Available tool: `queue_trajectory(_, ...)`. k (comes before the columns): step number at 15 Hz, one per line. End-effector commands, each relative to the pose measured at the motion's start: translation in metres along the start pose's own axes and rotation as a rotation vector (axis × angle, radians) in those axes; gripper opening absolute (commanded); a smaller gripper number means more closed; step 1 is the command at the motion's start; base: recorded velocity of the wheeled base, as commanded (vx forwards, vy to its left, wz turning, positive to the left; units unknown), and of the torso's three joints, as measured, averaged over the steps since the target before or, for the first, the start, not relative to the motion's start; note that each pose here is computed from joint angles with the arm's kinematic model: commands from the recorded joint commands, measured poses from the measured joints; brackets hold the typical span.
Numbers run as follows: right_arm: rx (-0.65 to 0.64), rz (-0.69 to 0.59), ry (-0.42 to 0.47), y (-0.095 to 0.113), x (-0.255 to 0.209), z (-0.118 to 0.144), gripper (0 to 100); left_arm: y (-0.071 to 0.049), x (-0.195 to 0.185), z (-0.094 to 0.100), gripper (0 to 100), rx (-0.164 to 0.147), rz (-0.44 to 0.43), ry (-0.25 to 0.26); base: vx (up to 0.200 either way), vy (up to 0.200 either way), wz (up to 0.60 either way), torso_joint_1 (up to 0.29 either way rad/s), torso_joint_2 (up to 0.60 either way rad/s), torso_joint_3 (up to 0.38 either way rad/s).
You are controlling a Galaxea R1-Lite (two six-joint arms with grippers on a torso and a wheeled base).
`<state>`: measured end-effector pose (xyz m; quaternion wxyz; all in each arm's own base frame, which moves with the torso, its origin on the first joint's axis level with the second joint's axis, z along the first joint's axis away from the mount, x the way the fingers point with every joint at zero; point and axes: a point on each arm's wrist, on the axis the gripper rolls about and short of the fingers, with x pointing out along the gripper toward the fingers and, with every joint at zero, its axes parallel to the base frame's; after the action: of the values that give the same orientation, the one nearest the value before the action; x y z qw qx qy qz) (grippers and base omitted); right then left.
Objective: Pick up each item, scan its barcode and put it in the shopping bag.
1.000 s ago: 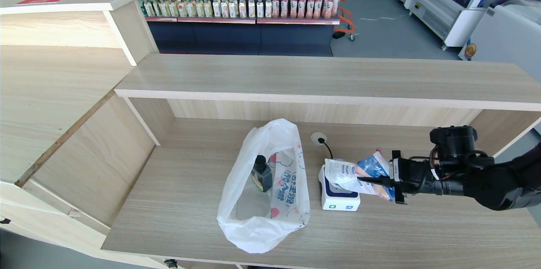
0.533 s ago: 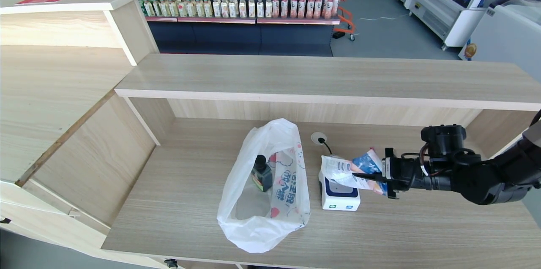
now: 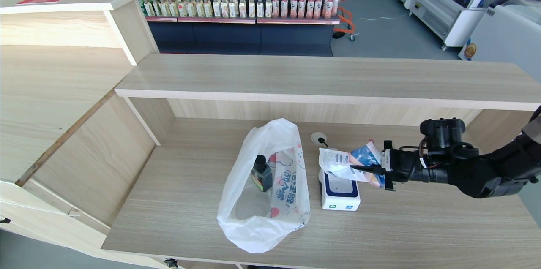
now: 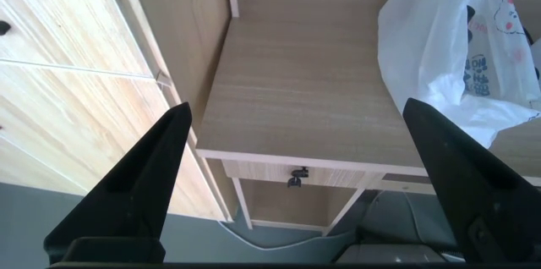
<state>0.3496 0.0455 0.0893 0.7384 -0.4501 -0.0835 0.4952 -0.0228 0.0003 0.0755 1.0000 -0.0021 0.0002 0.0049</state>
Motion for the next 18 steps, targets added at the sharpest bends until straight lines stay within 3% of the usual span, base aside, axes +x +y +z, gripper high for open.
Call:
queue_trajectory(1, -0.008, -0.009, -0.003, -0.003, -0.002, 0.003, 0, 0.000, 0.000, 0.000, 100, 0.000, 0.001, 0.000, 0.000, 0.000, 0.00, 0.000, 0.00, 0.000)
queue_trajectory(11, -0.008, -0.008, -0.002, -0.002, -0.004, 0.005, 0, 0.000, 0.000, 0.000, 100, 0.000, 0.001, 0.000, 0.000, 0.000, 0.00, 0.000, 0.00, 0.000)
queue_trajectory(13, 0.015, -0.068, 0.002, -0.018, -0.023, 0.021, 0, 0.000, 0.000, 0.000, 100, 0.000, 0.001, 0.000, 0.000, 0.000, 0.00, 0.000, 0.00, 0.000)
queue_trajectory(14, 0.067, -0.095, 0.003, -0.023, -0.034, 0.031, 0, 0.000, 0.000, 0.000, 100, 0.000, 0.001, 0.000, 0.000, 0.000, 0.00, 0.000, 0.00, 0.000)
queue_trajectory(15, 0.208, -0.156, 0.010, -0.026, -0.065, 0.056, 0, 0.000, 0.000, 0.000, 100, 0.000, 0.002, 0.000, 0.000, 0.000, 0.00, 0.000, 0.00, 0.000)
queue_trajectory(18, 0.740, -0.316, 0.047, -0.016, -0.113, 0.125, 0, 0.000, 0.000, 0.000, 100, 0.000, 0.001, 0.000, 0.000, 0.000, 0.00, 0.000, 0.00, 0.000)
